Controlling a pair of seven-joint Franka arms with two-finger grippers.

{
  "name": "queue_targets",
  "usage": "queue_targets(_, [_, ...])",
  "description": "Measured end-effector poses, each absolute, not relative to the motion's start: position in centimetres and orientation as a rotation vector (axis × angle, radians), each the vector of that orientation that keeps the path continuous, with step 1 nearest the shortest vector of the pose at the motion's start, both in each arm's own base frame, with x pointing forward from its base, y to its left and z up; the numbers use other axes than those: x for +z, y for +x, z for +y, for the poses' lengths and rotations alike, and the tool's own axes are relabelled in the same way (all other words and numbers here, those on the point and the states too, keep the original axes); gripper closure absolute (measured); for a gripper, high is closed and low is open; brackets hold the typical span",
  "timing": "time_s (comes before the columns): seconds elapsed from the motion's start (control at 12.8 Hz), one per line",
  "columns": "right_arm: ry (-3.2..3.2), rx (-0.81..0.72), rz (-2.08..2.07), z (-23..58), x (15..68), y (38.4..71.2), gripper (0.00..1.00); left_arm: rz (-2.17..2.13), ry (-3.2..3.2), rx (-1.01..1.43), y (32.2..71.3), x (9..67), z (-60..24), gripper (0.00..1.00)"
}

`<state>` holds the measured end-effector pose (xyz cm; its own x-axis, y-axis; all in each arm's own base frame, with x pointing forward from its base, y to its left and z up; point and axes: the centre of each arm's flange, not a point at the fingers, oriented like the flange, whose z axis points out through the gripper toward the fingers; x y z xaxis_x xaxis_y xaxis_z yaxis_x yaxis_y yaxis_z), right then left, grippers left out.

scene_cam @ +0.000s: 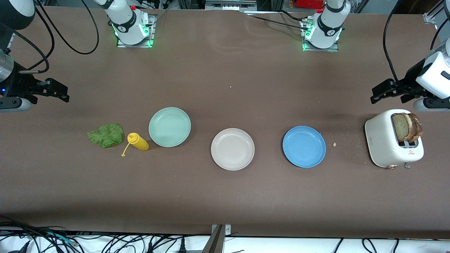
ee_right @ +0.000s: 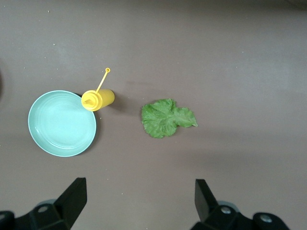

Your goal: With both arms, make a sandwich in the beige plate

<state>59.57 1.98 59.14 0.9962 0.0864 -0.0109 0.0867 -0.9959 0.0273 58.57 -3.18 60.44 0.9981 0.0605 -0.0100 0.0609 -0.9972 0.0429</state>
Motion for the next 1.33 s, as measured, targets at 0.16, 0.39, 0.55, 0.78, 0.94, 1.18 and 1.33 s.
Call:
queue_targets(0.16, [3.106,0.009,0.137,1.99,59.24,59.77,0.00,0.095,3.097,-0.014,58.58,60.44,-3.16,0.00])
queue_targets(0.39, [3.101,0.020,0.139,2.02,59.28,59.86,0.00,0.095,3.097,-0.014,58.58,60.43,-3.14,0.00])
queue_targets(0.55, [3.101,0.021,0.139,2.03,59.27,59.86,0.00,0.097,3.097,-0.014,58.59,60.43,-3.07,0.00])
queue_targets(0.78, [3.101,0.020,0.149,2.38,59.27,59.85,0.00,0.097,3.097,-0.014,58.59,60.43,-3.06,0.00])
queue_targets(0.94, [3.101,0.020,0.153,2.57,59.27,59.84,0.00,0.097,3.097,-0.014,58.59,60.42,-3.06,0.00])
queue_targets(1.18, [3.101,0.020,0.153,2.57,59.27,59.84,0.00,0.097,3.097,-0.014,58.59,60.43,-3.06,0.00])
queue_targets(1.33, [3.101,0.020,0.153,2.57,59.27,59.84,0.00,0.098,3.097,-0.014,58.59,60.43,-3.06,0.00])
